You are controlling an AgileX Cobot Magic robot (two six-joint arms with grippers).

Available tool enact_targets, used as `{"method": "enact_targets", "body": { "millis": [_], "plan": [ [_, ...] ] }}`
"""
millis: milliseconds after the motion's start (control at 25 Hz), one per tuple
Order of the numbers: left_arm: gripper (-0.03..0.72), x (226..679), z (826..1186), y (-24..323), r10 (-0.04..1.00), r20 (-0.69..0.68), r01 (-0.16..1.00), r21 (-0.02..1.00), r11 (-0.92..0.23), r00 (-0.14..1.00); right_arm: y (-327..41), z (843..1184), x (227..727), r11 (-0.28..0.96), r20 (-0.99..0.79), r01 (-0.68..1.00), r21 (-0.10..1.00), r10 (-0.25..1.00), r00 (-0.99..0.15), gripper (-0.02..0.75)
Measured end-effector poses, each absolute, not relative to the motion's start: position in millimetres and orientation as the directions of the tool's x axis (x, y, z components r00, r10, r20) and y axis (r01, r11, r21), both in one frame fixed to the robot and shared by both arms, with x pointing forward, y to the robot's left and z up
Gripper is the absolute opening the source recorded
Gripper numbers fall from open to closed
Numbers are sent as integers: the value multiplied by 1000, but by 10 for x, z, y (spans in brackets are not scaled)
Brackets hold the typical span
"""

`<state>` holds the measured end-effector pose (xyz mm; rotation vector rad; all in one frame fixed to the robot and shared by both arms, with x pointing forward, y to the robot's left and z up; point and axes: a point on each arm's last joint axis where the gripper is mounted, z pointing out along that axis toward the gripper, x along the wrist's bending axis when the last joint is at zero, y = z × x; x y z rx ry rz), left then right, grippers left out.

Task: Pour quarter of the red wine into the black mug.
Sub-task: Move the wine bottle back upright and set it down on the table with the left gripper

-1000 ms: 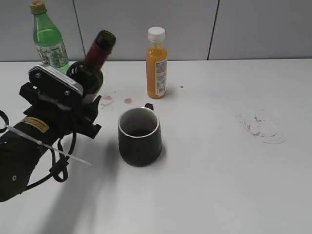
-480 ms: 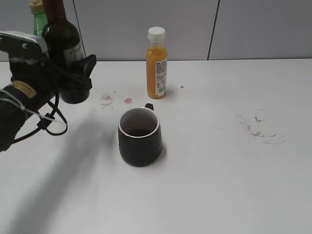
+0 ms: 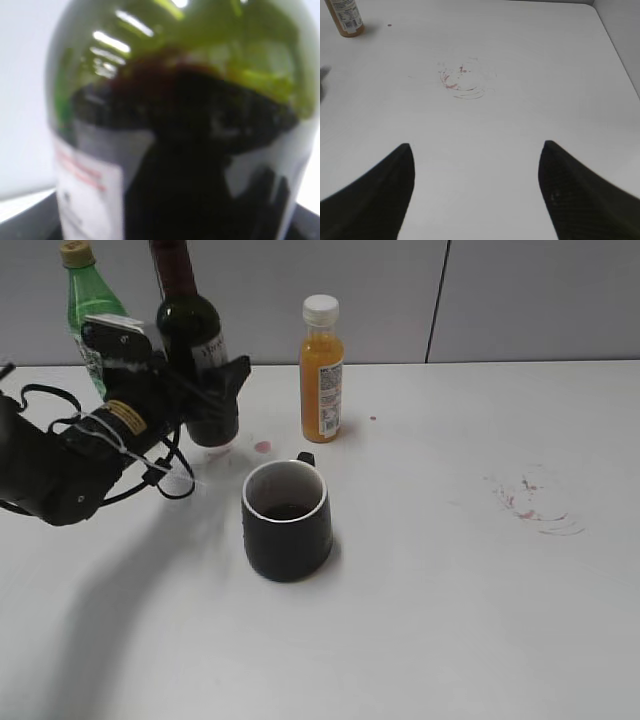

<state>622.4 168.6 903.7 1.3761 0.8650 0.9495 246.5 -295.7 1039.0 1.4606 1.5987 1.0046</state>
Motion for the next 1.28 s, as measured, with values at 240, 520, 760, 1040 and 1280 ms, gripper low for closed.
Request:
{"method": "enact_targets", "body": {
  "millis": [240, 520, 760, 1040, 1280],
  "plan": [
    [549, 6346, 8580, 1715, 938, 6, 61, 998, -29, 346, -2957, 10390, 2465, 47, -14, 420, 906, 997, -81, 585],
    [549, 6469, 8523, 1713, 950, 5, 39, 999, -18, 312, -2957, 10390, 2465, 47, -14, 420, 906, 997, -81, 585],
    [549, 6479, 8532, 1716, 949, 59, 19, 998, -68, 309, -2957, 10390, 2465, 47, -14, 420, 906, 997, -81, 585],
    [563, 6477, 8533, 1706, 943, 81, 10, 996, -89, 323, -2957, 10390, 2465, 47, -14, 420, 906, 997, -81, 585],
    [613, 6509, 8743, 1700, 947, 80, -95, 994, -53, 310, -2957, 10390, 2465, 47, -14, 420, 906, 997, -81, 585]
  ]
}}
